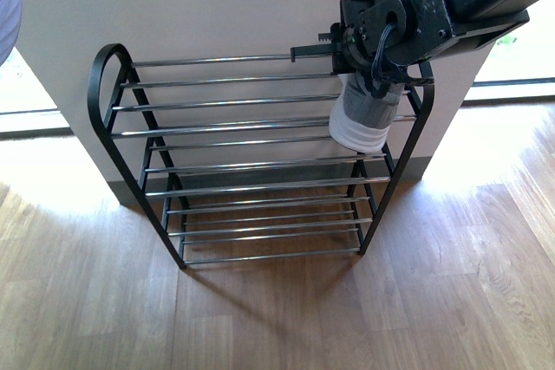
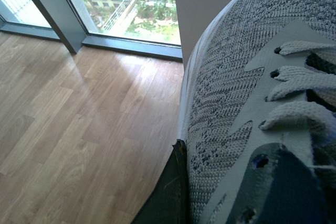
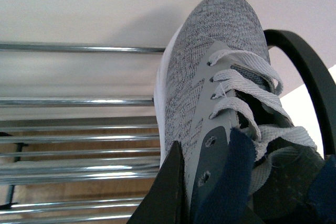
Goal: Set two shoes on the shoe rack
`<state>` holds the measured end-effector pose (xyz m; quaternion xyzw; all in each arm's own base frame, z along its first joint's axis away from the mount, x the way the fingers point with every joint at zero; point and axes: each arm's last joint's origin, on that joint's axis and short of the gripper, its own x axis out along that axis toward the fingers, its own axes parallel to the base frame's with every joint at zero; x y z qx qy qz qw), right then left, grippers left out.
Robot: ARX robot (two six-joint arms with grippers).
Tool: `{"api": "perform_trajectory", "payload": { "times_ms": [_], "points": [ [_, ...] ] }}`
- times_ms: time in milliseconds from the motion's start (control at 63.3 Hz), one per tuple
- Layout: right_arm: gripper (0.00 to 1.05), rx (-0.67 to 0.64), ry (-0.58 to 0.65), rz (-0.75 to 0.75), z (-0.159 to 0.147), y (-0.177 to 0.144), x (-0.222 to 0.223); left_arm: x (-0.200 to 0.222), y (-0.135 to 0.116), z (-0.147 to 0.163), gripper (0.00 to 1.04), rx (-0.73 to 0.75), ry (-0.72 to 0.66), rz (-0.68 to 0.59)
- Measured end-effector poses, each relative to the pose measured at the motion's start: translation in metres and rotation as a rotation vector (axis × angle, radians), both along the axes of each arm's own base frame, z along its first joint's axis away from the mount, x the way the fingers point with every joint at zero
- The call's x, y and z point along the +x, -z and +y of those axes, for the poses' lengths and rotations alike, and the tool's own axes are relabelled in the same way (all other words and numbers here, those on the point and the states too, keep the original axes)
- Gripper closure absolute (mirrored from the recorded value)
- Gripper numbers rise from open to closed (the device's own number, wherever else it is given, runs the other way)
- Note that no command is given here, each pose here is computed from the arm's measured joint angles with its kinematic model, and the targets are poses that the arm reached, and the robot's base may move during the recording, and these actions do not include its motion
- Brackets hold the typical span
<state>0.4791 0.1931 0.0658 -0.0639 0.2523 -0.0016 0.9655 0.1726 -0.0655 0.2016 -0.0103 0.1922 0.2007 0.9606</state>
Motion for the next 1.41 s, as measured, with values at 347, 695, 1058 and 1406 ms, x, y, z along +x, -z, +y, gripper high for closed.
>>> {"api": "perform_trajectory", "payload": {
  "times_ms": [347, 695, 1058, 1406],
  "points": [
    [1.03, -0.090, -0.052, -0.012, -0.002, 0.004, 0.025, 0.000, 0.000, 0.000, 1.03, 0.000, 0.000, 0.000],
    [0.68, -0.045, -0.105, -0.017, -0.010, -0.003, 0.014, 0.000, 0.000, 0.000, 1.03, 0.000, 0.000, 0.000],
    [0.12, 0.169, -0.267, -0.118, -0.029, -0.090, -0.071, 0.000, 0.000, 0.000, 1.03, 0.000, 0.000, 0.000],
    [0.09, 0.363, -0.405, -0.155, -0.083, -0.147, -0.205, 0.000, 0.000, 0.000, 1.03, 0.000, 0.000, 0.000]
  ]
}}
